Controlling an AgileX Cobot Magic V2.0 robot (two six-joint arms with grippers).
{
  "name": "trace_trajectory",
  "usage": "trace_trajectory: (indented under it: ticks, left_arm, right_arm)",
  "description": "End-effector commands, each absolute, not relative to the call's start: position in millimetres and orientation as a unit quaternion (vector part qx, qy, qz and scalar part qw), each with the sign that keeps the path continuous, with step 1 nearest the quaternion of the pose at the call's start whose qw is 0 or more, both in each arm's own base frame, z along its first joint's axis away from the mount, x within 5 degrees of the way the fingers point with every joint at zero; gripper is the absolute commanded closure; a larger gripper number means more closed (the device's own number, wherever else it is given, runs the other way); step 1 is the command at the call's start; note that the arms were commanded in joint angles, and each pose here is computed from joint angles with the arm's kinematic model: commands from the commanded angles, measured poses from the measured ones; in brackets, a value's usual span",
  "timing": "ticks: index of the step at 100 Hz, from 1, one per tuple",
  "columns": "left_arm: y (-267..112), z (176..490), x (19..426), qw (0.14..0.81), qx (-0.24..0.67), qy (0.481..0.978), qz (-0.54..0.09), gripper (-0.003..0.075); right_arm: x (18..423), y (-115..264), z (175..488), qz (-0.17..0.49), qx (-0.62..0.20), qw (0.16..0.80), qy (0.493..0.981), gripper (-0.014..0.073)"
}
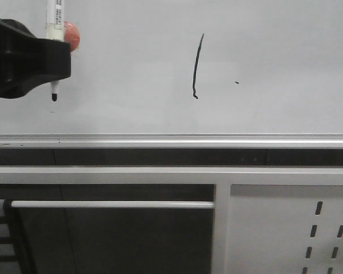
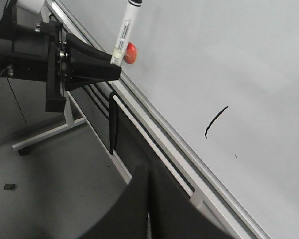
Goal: Write number 1 on whiteboard
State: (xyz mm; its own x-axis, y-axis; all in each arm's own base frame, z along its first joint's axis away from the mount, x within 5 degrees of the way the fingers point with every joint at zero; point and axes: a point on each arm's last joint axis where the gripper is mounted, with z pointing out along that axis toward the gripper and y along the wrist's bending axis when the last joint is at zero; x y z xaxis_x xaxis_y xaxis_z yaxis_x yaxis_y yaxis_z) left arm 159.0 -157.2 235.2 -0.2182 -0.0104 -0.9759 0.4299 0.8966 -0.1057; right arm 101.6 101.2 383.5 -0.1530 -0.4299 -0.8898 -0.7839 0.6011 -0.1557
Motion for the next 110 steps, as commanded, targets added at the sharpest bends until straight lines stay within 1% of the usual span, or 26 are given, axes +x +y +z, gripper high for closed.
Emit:
trace_trajectory:
  ticks: [1,22,30,51,67,76,84,110]
  left_arm:
    - [-162.8,252.5,163.6,0.662,0.111,0.715,-0.195,0.0738]
    - [-165.8,248.2,167.6,0.672,0.095,0.708,-0.197,0.0738]
    - [-167.0,249.3,168.6,0.681,0.084,0.697,-0.209,0.0738]
    - [-173.2,242.0,172.6,0.681,0.058,0.69,-0.237,0.0738]
    - [-176.6,234.4,174.8,0.677,0.064,0.697,-0.23,0.0738]
    - [-179.3,233.5,174.7,0.679,0.074,0.691,-0.234,0.0738]
    - [-181.7,232.1,174.6,0.679,0.08,0.689,-0.24,0.0738]
    - [-187.1,215.4,178.5,0.667,0.089,0.704,-0.226,0.0738]
  right_arm:
    - [101.4,99.3,399.1,0.185,-0.39,0.55,0.715,0.0656]
    - [101.4,99.3,399.1,0.185,-0.39,0.55,0.715,0.0656]
    - [101.3,99.3,398.9,0.185,-0.391,0.548,0.716,0.0656]
    - [101.1,99.3,398.3,0.184,-0.392,0.546,0.718,0.0656]
    - [98.9,98.6,393.2,0.181,-0.403,0.52,0.731,0.0656]
    - [98.0,98.3,391.4,0.18,-0.407,0.511,0.735,0.0656]
    - [97.9,98.2,391.2,0.18,-0.408,0.51,0.736,0.0656]
    - [97.8,98.2,391.0,0.18,-0.408,0.509,0.736,0.0656]
